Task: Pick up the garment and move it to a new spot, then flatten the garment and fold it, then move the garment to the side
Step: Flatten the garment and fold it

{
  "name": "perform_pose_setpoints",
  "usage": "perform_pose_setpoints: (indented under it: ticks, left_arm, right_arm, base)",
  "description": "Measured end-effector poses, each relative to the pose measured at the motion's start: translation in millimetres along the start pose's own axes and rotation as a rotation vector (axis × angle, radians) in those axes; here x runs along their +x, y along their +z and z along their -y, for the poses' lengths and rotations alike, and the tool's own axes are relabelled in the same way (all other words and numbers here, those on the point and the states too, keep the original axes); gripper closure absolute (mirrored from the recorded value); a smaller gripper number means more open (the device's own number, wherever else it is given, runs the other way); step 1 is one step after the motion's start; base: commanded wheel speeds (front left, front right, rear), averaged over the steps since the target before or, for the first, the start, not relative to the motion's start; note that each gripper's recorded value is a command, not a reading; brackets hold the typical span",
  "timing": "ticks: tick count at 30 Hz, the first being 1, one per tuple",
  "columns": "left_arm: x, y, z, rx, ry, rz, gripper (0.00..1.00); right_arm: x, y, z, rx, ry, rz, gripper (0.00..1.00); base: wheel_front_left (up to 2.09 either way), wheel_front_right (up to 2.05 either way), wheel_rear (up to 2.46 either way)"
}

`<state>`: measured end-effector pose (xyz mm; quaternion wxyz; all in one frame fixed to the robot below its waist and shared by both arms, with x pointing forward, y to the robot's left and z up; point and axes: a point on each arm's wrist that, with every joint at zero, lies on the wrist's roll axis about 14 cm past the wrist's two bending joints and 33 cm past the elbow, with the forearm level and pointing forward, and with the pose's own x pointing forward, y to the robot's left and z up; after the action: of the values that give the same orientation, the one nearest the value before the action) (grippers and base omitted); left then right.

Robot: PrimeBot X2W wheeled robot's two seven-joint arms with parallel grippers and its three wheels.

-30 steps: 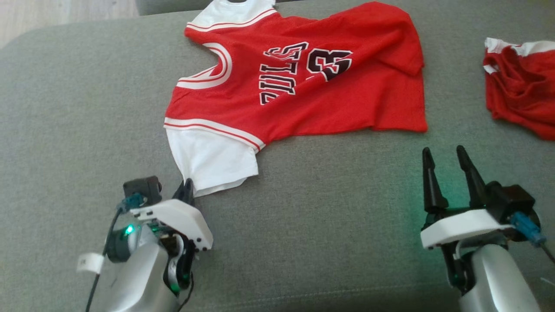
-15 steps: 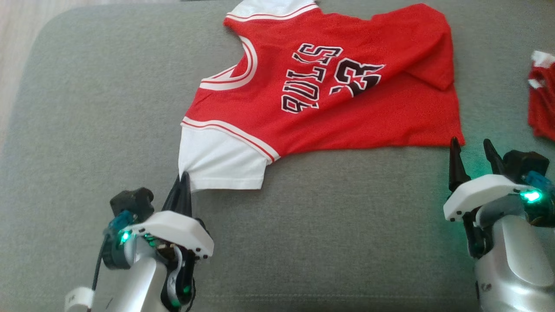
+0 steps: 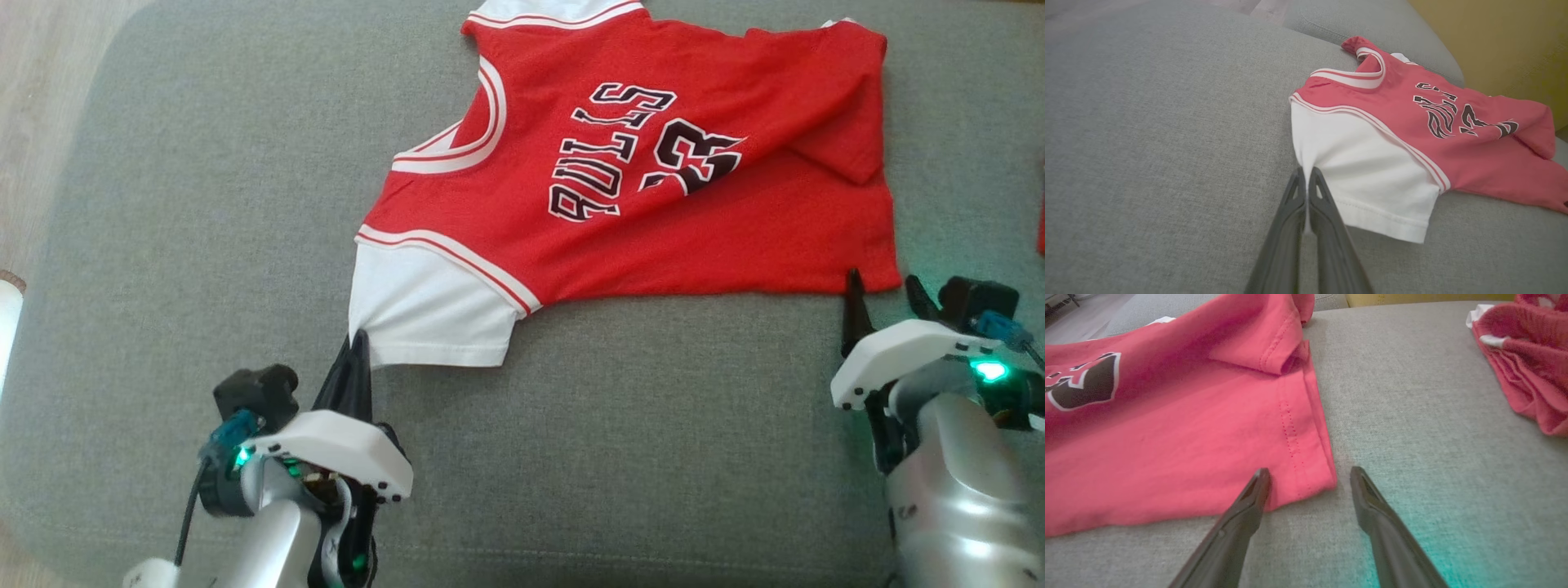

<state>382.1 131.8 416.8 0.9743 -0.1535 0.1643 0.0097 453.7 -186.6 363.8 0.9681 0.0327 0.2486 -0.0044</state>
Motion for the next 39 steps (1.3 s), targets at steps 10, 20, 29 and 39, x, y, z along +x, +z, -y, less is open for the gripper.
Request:
perform_pose_setpoints:
  ticks: [10,20,29,39]
  left_arm:
    - [-2,8,8,0.009,-0.027,0.029,1.0]
    - [-12,63,32,0.009,-0.106,0.237,1.0]
    - [-51,164,66,0.053,-0.237,0.573,1.0]
    - [-132,280,121,0.184,-0.434,0.973,1.0]
  right_arm:
    - [-2,1,-11,0.02,0.03,0.016,1.0]
    - [-15,51,-18,0.051,0.056,0.213,1.0]
    - [-79,157,-34,0.028,0.139,0.621,1.0]
    - [-200,246,-19,-0.024,0.112,1.03,1.0]
  base:
    - [0.0,0.0,0.0]
    - [0.0,0.0,0.0]
    - [0.0,0.0,0.0]
    - [0.0,0.0,0.0]
